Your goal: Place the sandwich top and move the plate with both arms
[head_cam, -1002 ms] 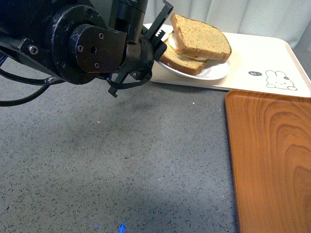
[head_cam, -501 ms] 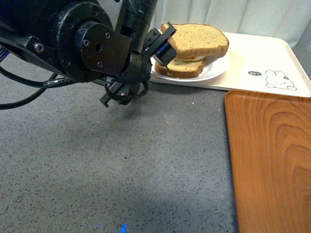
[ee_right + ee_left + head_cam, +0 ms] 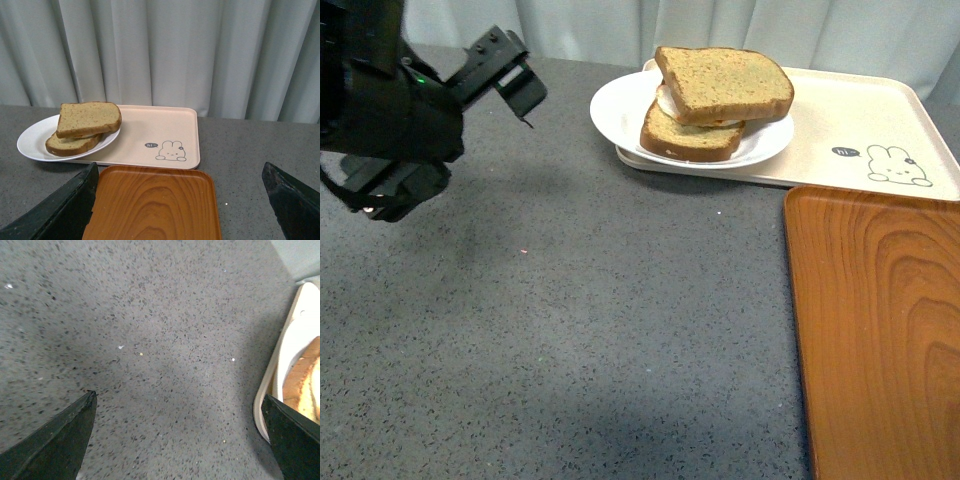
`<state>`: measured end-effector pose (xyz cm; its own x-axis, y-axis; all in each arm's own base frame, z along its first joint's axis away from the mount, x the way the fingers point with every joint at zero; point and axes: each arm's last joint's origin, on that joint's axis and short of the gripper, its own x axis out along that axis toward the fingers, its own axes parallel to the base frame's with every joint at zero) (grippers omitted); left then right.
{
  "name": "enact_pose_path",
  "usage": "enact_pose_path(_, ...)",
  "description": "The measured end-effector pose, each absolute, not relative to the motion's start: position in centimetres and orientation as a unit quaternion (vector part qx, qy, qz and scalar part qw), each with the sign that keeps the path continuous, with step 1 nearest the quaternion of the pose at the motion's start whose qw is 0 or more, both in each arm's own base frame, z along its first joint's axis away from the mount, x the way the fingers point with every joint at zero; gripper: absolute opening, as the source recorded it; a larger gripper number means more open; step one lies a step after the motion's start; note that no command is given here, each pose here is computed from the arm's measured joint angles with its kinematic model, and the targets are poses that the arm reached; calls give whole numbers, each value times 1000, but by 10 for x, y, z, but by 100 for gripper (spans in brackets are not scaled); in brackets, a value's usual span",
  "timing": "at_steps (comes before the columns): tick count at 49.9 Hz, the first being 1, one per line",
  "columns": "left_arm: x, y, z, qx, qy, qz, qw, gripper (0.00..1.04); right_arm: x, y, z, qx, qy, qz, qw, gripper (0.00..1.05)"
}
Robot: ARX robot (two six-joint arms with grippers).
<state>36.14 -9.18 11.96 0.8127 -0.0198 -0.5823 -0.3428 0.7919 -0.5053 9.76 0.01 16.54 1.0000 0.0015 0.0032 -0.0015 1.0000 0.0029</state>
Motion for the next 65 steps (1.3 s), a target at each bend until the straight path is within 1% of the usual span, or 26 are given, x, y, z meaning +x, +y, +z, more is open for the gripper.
enact_pose_path(6,335,-69,140,-318,274,77,904,98,98,0,165,1,-2,1,1000,96)
enact_pose_path(8,328,-62,143,-290,223,61,929,92,98,0,165,1,-2,1,1000,96)
enact_pose_path(9,320,-56,145,-255,175,38,950,86,98,0,165,1,-2,1,1000,96)
enact_pose_path(11,303,-44,149,-202,107,11,973,77,98,0,165,1,-2,1,1000,96)
enact_pose_path(13,286,-35,154,-146,62,0,987,70,98,0,165,1,-2,1,1000,96)
enact_pose_path(14,272,-27,158,-114,33,-5,993,65,98,0,165,1,-2,1,1000,96)
enact_pose_path(16,255,-18,163,-85,12,-9,996,58,98,0,165,1,-2,1,1000,96)
enact_pose_path(20,224,-4,165,-45,5,-4,999,45,98,0,165,1,-2,1,1000,96)
enact_pose_path(21,220,-3,164,-42,7,-1,999,44,98,0,165,1,-2,1,1000,96)
enact_pose_path(27,176,0,153,-20,40,3,999,24,98,0,165,1,-2,1,1000,96)
enact_pose_path(28,174,0,153,-19,41,3,999,23,98,0,165,1,-2,1,1000,96)
enact_pose_path(30,161,0,150,-14,52,1,999,16,98,0,165,1,-2,1,1000,96)
enact_pose_path(34,144,0,154,-11,55,0,998,5,98,0,165,1,-2,1,1000,96)
enact_pose_path(36,128,0,161,-9,48,-1,999,4,98,0,165,1,-2,1,1000,96)
enact_pose_path(40,107,0,166,-8,23,-1,1000,4,98,0,165,1,-2,0,1000,96)
enact_pose_path(43,99,0,168,-6,1,-1,1000,4,98,0,165,1,-2,1,1000,96)
enact_pose_path(61,97,0,169,-4,-7,-1,1000,4,98,0,165,1,-2,1,1000,96)
enact_pose_path(62,97,0,169,-4,-7,-1,1000,6,98,0,165,1,-2,1,1000,96)
enact_pose_path(63,97,0,169,-4,-7,-1,1000,9,98,0,165,1,-2,1,1000,96)
enact_pose_path(65,97,0,169,-4,-7,-1,1000,20,98,0,165,1,-2,1,1000,96)
